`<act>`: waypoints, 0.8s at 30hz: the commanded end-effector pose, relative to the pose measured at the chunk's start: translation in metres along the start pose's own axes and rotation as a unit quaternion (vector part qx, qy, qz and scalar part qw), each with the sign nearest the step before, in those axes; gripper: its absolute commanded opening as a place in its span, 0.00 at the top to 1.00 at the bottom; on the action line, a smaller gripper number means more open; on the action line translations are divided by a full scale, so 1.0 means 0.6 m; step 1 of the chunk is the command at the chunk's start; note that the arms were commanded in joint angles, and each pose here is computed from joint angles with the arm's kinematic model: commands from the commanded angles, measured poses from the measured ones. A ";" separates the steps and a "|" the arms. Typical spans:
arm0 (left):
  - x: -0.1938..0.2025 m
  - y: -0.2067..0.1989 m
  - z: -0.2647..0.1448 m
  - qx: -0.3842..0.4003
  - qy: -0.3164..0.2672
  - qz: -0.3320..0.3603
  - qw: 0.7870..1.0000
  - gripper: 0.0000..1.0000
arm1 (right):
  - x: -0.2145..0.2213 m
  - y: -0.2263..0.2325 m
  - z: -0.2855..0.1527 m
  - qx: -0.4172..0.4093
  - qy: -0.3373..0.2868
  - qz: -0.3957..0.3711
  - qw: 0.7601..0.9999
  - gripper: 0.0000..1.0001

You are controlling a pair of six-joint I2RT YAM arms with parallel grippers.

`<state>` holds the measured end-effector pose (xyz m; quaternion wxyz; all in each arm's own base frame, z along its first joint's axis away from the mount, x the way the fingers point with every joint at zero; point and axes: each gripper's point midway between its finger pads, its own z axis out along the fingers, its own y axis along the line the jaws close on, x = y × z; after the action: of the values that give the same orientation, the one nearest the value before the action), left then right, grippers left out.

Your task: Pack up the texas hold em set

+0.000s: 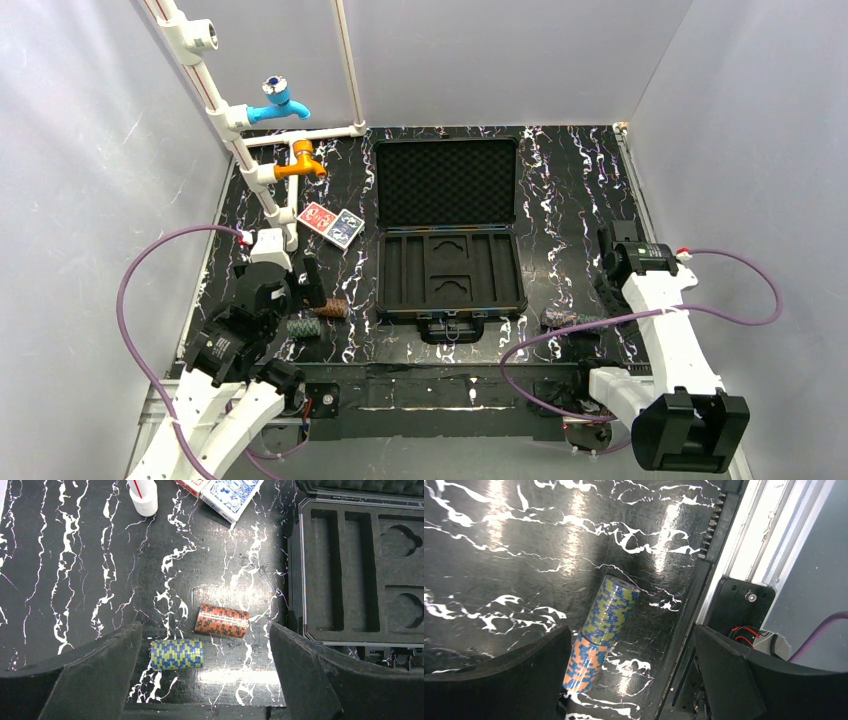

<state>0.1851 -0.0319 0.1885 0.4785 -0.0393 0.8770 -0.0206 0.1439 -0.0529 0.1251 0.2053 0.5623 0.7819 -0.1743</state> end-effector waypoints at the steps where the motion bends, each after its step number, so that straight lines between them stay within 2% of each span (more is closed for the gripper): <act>1: -0.002 0.010 -0.001 -0.014 -0.013 0.004 1.000 0.01 | 0.021 0.005 0.026 0.007 0.012 0.020 1.000 0.00; 11: -0.004 0.002 -0.007 0.000 -0.027 0.012 1.000 0.01 | 0.071 0.004 0.070 0.023 0.047 0.025 0.998 0.00; 20: -0.004 0.000 -0.009 0.005 -0.027 0.013 1.000 0.01 | 0.091 0.043 0.101 -0.009 0.060 0.039 0.997 0.00; 24: -0.003 -0.003 -0.009 0.009 -0.025 0.016 1.000 0.01 | 0.101 0.049 0.113 -0.002 0.068 0.032 0.997 0.07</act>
<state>0.1809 -0.0362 0.1952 0.4986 -0.0221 0.8660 -0.0298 0.1526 -0.0300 0.0433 0.1515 0.5875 0.7832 -0.1358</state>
